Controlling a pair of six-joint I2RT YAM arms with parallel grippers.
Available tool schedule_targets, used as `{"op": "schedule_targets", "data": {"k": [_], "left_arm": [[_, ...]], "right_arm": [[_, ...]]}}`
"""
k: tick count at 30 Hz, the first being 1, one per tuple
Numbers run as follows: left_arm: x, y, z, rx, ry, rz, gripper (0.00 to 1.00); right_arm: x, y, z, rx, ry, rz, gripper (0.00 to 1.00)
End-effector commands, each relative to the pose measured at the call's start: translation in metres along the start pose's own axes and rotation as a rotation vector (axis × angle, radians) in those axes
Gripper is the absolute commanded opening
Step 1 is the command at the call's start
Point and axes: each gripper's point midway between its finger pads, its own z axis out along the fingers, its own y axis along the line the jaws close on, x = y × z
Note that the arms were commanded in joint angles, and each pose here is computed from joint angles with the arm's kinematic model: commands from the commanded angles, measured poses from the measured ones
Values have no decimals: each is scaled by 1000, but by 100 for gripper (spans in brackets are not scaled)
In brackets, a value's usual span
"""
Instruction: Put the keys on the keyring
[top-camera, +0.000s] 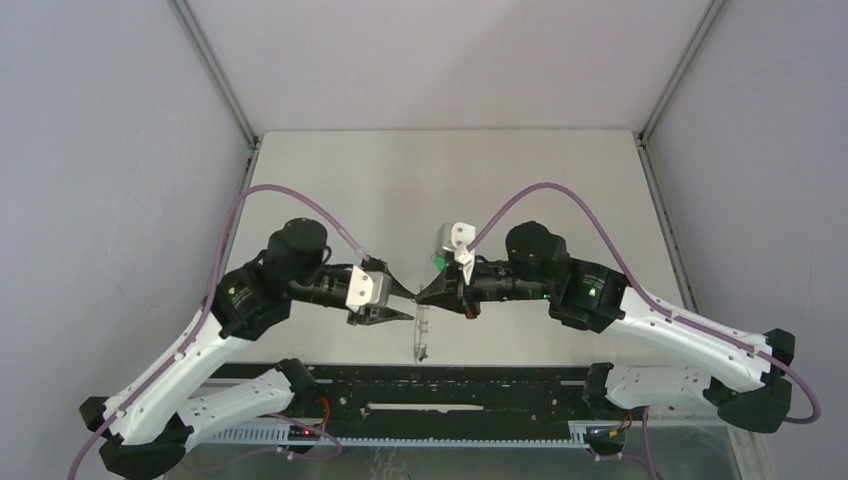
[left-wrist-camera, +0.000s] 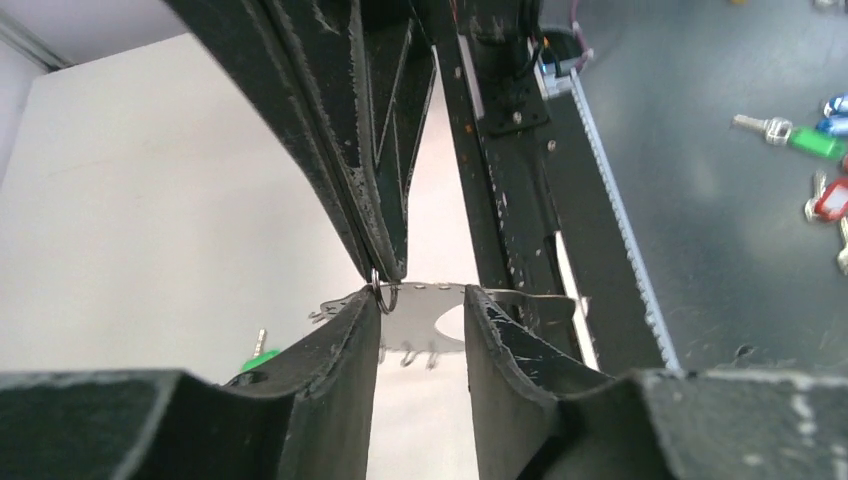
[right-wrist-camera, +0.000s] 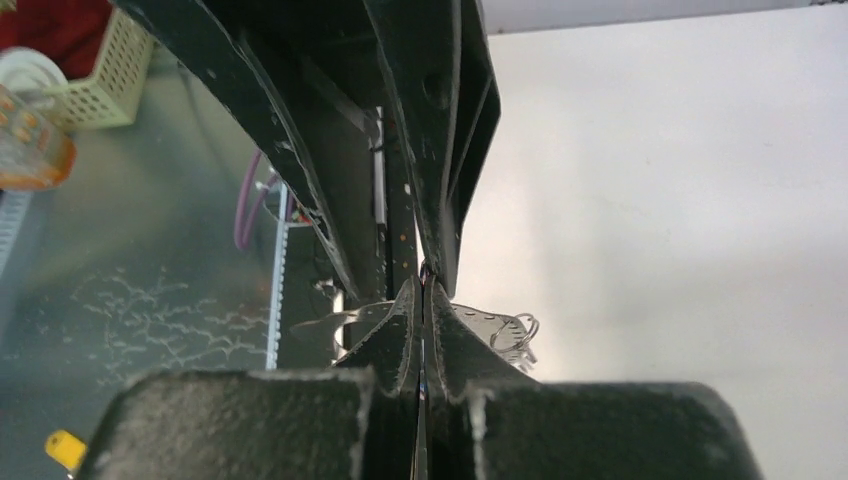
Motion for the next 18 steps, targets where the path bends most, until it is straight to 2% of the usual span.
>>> {"op": "schedule_targets", "data": {"k": [1,6,10,18], "left_arm": [[-40,2,-15,-82,-145,-73,42],[-43,0,-16,-133,-244,-183,42],[-37,-3,-13,-121,-244,-222,41],[-30,11,-14,-195,-229,-217,39]], "right_arm": [[-41,5,-18,-36,-235,49,0],[-55,13,-25,-96,-356,81,0],[-58,18,-26,-126,-385,97,0],[-58,27,-27,-173,-388,98,0]]}}
